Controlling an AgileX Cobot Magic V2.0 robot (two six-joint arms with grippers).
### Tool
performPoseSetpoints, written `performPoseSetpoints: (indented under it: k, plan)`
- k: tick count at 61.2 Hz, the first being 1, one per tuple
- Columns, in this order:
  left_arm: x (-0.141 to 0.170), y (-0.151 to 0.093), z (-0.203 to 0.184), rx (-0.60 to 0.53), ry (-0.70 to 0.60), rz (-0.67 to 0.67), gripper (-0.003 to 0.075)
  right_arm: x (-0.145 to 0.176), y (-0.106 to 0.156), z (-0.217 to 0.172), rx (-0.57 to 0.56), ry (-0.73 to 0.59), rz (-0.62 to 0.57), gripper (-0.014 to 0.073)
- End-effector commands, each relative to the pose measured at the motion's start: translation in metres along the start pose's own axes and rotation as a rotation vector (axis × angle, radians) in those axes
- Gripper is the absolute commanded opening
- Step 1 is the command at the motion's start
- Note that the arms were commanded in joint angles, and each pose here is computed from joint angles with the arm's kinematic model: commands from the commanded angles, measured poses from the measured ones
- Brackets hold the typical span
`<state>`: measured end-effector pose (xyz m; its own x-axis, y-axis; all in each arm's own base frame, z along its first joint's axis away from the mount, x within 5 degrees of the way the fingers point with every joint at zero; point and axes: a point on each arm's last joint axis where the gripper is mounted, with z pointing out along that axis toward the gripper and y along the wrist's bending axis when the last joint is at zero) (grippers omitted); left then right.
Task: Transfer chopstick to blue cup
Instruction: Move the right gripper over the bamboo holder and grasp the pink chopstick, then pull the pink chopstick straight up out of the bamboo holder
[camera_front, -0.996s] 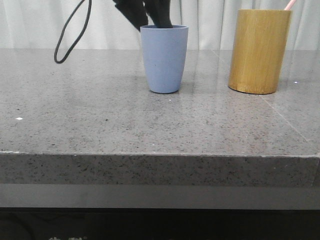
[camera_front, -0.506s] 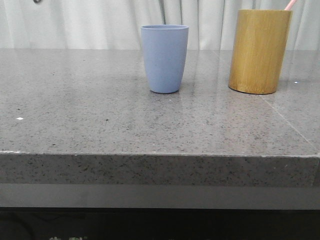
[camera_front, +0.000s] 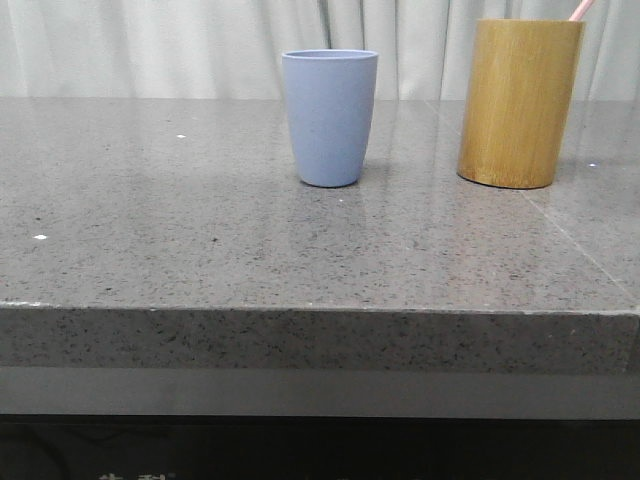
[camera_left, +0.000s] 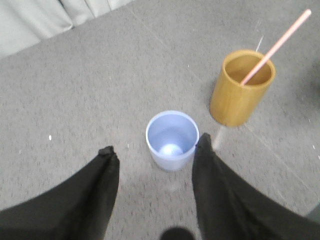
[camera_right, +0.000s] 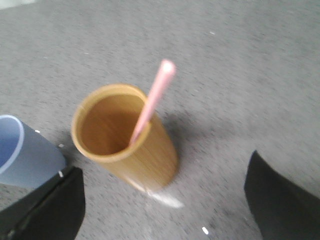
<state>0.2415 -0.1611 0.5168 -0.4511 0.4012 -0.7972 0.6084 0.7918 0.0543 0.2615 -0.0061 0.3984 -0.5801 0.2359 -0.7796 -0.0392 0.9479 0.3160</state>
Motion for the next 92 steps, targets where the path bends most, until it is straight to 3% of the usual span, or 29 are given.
performPoseSetpoints:
  k: [1,17,34,49,53,69,92]
  plan:
    - [0.006,-0.004,-0.031,0.004,-0.104,-0.008,0.0347,-0.025,0.007,-0.001,-0.058,-0.086,-0.011,0.0654]
    - [0.068,-0.01,-0.048,0.005,-0.11,-0.039,0.0347,-0.05,0.001,0.039,-0.084,-0.031,0.004,0.0654]
    - [0.141,-0.016,-0.06,0.008,-0.047,-0.063,0.0347,-0.053,-0.001,0.064,-0.145,0.02,-0.01,0.0654]
    - [0.169,-0.018,-0.064,0.008,-0.042,-0.064,0.0347,-0.053,-0.004,0.073,-0.15,0.008,0.008,0.0641]
    - [0.17,-0.018,-0.063,0.008,-0.038,-0.064,0.0347,-0.054,-0.004,0.073,-0.15,0.002,0.011,0.0591]
    - [0.169,-0.018,-0.063,0.008,-0.038,-0.064,0.0347,-0.053,-0.003,0.073,-0.158,0.013,0.013,0.0225]
    - [0.17,-0.018,-0.062,0.008,-0.037,-0.064,0.0347,-0.053,-0.003,0.071,-0.159,0.015,0.01,-0.0034]
